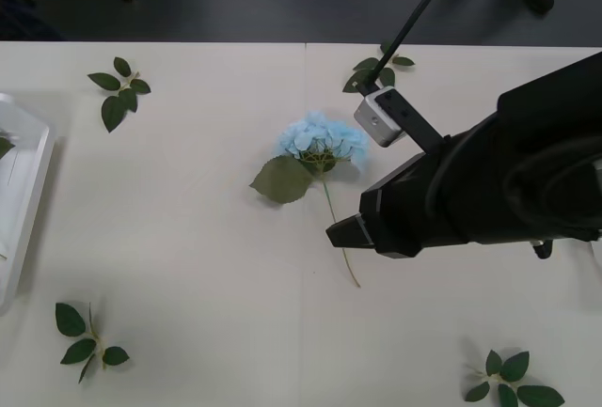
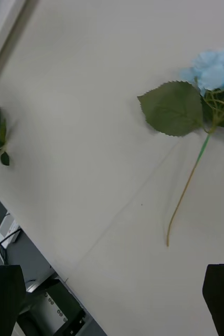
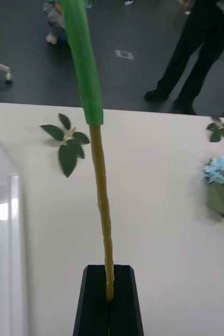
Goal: Put the red flowers into the right box and the blue flowers into the left box
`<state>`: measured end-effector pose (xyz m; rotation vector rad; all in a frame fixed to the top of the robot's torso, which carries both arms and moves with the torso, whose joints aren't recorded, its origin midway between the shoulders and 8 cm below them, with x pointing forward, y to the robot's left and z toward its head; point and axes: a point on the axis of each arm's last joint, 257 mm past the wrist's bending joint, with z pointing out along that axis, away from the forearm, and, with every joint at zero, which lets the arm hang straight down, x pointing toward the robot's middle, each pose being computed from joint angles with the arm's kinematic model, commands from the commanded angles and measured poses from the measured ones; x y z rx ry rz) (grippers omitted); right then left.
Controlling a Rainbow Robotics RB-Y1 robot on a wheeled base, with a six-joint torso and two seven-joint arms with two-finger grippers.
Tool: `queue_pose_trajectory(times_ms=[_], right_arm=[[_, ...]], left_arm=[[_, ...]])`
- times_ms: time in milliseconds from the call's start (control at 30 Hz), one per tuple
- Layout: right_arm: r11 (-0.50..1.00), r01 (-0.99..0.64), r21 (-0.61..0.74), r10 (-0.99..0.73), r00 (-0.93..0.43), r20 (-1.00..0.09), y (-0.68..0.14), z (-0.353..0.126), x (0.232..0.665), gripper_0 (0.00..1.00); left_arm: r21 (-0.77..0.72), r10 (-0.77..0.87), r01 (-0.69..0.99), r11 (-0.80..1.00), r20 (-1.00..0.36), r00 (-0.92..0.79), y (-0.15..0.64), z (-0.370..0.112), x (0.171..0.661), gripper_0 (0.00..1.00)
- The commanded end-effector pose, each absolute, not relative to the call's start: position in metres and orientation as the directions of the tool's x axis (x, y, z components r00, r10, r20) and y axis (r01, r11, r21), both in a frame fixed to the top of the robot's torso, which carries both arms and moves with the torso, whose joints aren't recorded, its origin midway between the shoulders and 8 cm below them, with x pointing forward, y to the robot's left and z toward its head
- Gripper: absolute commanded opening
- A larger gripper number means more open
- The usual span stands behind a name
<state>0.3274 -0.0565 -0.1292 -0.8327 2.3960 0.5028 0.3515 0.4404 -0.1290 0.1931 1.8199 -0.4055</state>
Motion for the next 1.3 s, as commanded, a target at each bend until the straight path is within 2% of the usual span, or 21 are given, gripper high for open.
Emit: queue_pose_trajectory(times_ms=[33,267,767,1300], right_arm=[[0.802,-0.568,0.186,-0.378,-0.723,-0.578,-0.042,-0.149,0.339,1.0],[0.871,-0.471,0.136,-0.334,-0.774,-0.538,-0.041,-0.191,0.367,1.0],[0.924,-0.381,0.045,-0.304,-0.799,-0.519,-0.03,-0.268,0.418,1.0],[0.935,-0.353,0.023,-0.284,-0.787,-0.547,-0.012,-0.303,0.466,1.0]], left_arm=[[-0.103,-0.026,0.218,0.971,-0.943,-0.331,0.478,-0.134,0.354,0.0],[-0.012,0.032,0.108,0.994,-0.919,-0.392,0.517,-0.16,0.354,0.0],[0.041,0.022,-0.023,0.999,-0.843,-0.537,0.569,-0.239,0.388,0.01],[0.1,0.039,-0.061,0.993,-0.772,-0.635,0.588,-0.286,0.407,0.02]])
